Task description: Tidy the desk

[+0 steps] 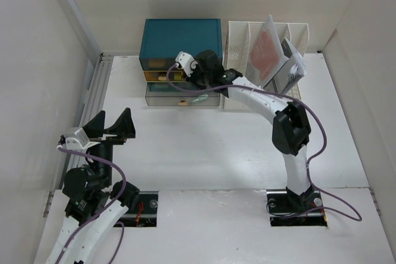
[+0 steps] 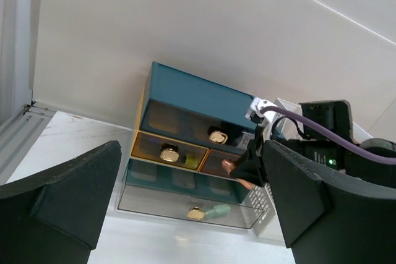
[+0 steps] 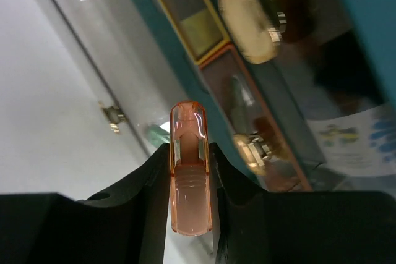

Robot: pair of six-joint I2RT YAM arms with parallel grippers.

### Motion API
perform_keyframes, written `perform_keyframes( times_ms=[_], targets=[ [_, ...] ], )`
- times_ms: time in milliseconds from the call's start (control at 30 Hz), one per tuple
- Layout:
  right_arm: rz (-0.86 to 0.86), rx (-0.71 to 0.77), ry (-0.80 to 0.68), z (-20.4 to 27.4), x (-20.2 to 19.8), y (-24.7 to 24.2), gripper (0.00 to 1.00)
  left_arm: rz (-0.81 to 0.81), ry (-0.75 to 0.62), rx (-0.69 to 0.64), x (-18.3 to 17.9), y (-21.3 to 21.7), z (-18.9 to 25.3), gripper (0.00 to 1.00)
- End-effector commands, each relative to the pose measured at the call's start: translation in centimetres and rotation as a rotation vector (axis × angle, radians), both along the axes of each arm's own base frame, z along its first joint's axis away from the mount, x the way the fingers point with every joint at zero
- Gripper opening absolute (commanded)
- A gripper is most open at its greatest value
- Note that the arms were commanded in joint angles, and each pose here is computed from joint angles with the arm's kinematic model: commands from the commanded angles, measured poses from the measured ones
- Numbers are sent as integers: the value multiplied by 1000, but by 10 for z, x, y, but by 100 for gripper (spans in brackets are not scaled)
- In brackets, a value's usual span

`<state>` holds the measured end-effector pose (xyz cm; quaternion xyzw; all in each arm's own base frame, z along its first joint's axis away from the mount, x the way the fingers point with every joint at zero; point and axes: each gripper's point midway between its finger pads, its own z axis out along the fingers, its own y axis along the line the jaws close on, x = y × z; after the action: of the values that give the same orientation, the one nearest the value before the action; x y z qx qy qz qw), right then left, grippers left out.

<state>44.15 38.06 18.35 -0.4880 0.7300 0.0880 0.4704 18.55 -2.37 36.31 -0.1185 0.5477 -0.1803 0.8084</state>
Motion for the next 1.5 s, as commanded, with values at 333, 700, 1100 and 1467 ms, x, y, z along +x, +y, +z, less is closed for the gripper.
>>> perform_keyframes(
  times_ms=[333, 700, 1100, 1467],
  targets=[
    [309, -23, 146, -44, 18, -10, 14, -13, -46, -3, -5, 0, 13, 99],
    [308, 11, 43, -17, 12, -10, 52, -13, -38, 2, -3, -1, 11, 99],
    [358, 78, 1, 9, -17, 5, 0, -13, -38, 2, -3, -1, 11, 99],
    [679, 46, 431, -60, -83, 14, 0, -13, -38, 2, -3, -1, 11, 99]
  ],
)
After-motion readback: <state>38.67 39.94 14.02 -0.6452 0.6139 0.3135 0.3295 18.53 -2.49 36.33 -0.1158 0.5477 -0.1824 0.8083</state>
